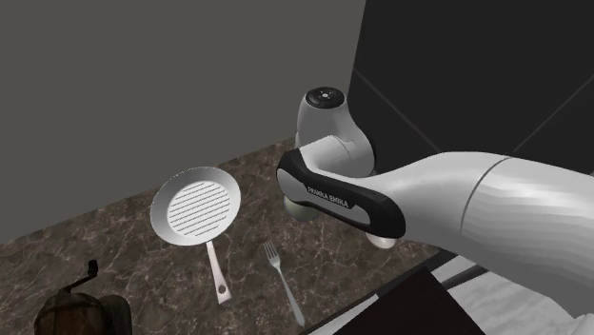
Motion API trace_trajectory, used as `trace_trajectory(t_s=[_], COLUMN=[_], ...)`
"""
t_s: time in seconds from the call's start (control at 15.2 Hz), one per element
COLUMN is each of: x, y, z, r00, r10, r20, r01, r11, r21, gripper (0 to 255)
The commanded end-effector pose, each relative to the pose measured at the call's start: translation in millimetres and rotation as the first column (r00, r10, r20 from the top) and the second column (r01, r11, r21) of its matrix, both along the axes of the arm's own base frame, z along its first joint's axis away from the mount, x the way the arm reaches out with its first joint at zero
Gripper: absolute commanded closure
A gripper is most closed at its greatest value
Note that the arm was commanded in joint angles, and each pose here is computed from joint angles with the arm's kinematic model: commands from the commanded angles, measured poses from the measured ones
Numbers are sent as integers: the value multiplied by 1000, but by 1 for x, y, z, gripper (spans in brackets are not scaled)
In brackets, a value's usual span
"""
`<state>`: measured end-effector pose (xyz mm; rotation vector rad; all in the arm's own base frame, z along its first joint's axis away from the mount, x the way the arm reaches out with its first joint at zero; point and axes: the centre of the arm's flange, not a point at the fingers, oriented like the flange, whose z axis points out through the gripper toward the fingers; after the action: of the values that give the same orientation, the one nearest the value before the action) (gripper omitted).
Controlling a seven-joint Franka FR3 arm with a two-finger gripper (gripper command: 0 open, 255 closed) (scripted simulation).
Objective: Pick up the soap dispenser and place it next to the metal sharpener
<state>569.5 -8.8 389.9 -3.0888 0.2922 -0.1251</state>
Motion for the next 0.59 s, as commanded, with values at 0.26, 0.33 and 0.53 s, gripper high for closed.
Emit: trace_trajectory(t_s=[0.26,0.33,0.53], x=[0,0,0], y=[0,0,0], z=[-7,-7,-7], r00=[1000,1000,1000], r10=[0,0,0], r20=[0,0,0], r01=[0,0,0], r11=[1000,1000,1000], r21=[0,0,0], gripper=[0,0,255])
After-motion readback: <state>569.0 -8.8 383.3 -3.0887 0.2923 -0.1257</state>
